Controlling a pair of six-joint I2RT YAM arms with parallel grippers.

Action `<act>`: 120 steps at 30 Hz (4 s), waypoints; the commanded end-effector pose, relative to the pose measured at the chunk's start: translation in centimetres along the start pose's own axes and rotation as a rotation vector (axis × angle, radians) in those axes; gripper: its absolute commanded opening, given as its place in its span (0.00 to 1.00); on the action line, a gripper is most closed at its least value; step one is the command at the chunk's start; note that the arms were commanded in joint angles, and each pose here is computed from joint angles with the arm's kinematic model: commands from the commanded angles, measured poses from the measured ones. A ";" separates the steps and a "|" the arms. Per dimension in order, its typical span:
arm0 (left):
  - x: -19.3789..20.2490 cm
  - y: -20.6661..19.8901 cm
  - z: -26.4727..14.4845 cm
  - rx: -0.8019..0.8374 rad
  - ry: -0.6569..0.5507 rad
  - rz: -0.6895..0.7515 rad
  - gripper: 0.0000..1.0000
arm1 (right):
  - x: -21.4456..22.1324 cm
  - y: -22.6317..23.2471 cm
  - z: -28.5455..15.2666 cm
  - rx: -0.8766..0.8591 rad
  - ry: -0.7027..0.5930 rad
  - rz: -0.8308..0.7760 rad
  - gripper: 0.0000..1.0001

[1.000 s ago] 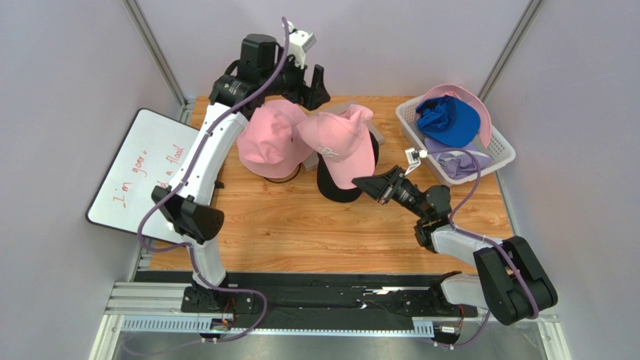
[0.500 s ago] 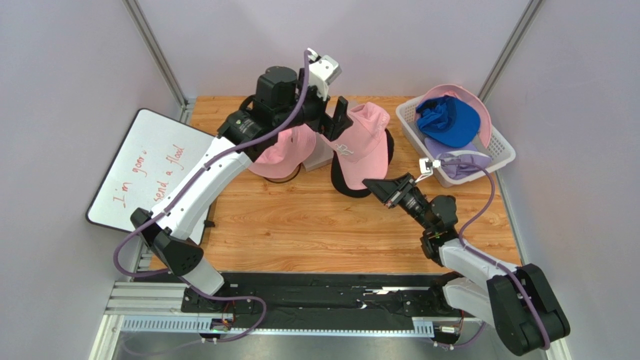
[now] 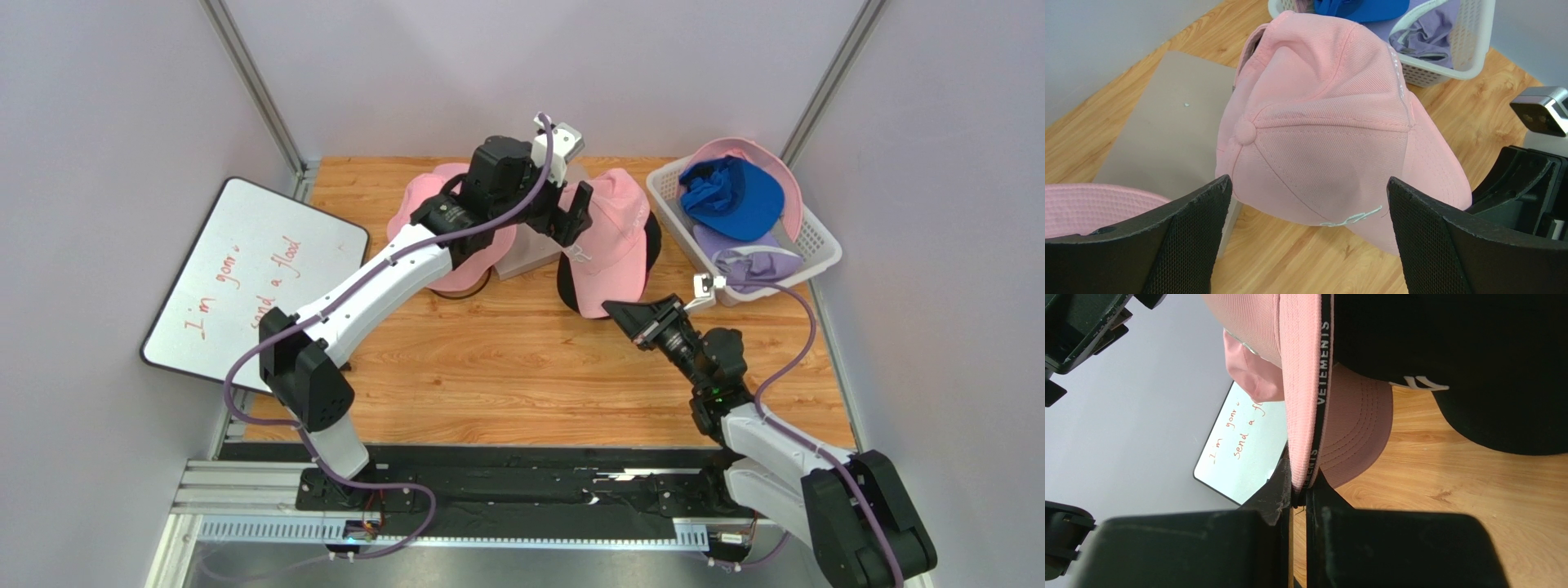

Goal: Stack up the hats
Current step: Stack the hat on the hat.

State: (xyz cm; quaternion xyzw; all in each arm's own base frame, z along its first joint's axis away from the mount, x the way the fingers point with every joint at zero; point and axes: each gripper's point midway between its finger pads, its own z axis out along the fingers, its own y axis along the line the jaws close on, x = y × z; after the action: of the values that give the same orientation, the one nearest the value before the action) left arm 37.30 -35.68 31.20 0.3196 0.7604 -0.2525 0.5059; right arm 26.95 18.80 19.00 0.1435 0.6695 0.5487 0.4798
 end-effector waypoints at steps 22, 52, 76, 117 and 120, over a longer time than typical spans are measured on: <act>3.4 -3.2 -7.0 0.110 -0.264 -0.120 1.00 | -3.5 1.5 -0.8 -0.032 -0.187 0.044 0.00; 10.9 -11.4 -0.7 0.414 -0.169 -0.292 1.00 | -6.2 1.3 -3.1 -0.023 -0.379 0.139 0.00; 10.5 -11.5 4.8 -0.014 -0.258 0.371 0.98 | -7.3 2.8 -3.8 -0.034 -0.412 0.226 0.00; 7.3 -12.6 6.1 -0.319 -0.443 0.809 0.00 | -8.3 4.6 -5.1 -0.027 -0.435 0.125 0.80; 6.6 -12.5 5.5 -0.340 -0.483 0.816 0.00 | -8.8 5.0 -5.9 0.020 -0.447 0.070 0.91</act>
State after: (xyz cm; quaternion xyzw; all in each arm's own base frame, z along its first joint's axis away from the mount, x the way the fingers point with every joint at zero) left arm 29.96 -46.29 21.52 0.4462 0.5055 0.0134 0.7384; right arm 25.77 11.76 22.54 0.3180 0.5691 0.5281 0.5441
